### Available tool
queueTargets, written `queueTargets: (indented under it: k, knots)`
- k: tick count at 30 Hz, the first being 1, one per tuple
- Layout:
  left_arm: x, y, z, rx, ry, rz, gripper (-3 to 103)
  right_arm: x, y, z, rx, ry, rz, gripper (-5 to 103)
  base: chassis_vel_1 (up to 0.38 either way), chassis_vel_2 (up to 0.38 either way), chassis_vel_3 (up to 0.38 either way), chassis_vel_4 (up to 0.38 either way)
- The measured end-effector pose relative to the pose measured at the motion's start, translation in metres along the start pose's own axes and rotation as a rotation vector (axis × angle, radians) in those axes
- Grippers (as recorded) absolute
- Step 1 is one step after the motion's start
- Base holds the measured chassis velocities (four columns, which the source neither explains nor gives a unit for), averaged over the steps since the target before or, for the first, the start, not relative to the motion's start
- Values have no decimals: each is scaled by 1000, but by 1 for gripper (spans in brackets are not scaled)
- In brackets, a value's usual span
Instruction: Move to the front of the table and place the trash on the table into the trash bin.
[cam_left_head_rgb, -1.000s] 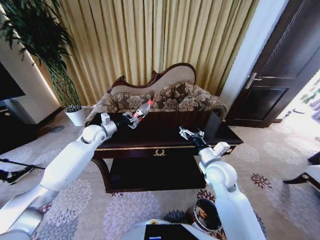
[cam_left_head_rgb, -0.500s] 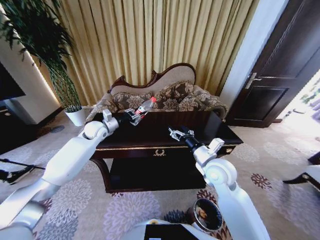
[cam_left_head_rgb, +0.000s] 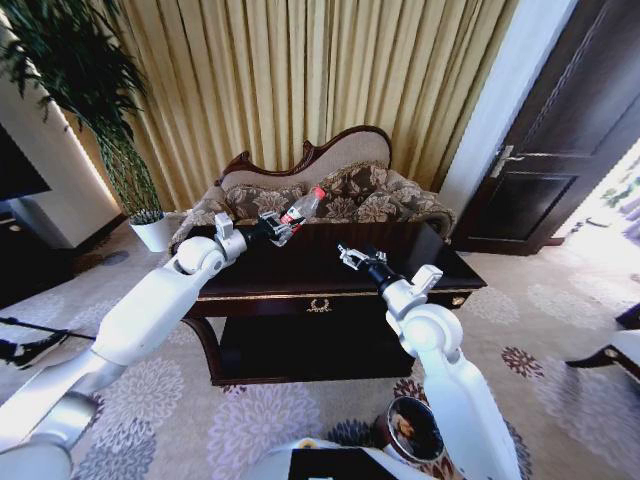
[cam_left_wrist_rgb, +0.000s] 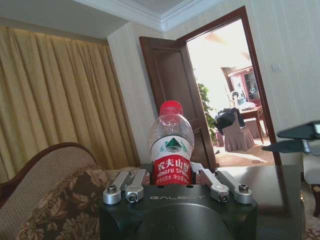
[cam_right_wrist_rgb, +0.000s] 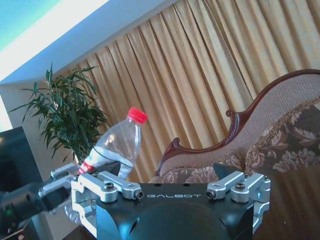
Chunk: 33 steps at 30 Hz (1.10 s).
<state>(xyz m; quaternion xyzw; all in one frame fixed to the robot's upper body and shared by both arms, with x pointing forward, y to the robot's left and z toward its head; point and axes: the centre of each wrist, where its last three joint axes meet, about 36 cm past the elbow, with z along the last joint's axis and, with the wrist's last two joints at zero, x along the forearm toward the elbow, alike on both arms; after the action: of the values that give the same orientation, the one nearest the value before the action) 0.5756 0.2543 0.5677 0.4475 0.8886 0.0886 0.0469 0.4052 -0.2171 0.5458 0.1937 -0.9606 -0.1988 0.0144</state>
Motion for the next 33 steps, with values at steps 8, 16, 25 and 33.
queueTargets:
  k: [8, 16, 25, 33]
  knots:
    - [-11, -9, -5, -1, -3, 23, 34, -10, 3, -4, 11, -8, -22, 100, 0, 0, 0, 0]
    - [-26, -23, -11, 9, -12, 43, 34, -18, 5, -7, 30, -19, -41, 100, 0, 0, 0, 0]
    - [-35, -34, -21, 6, -26, 78, 34, -23, 7, -1, 52, -48, -76, 100, 0, 0, 0, 0]
    - [-36, -41, -21, 8, -28, 97, 34, -33, 10, -2, 56, -65, -89, 100, 0, 0, 0, 0]
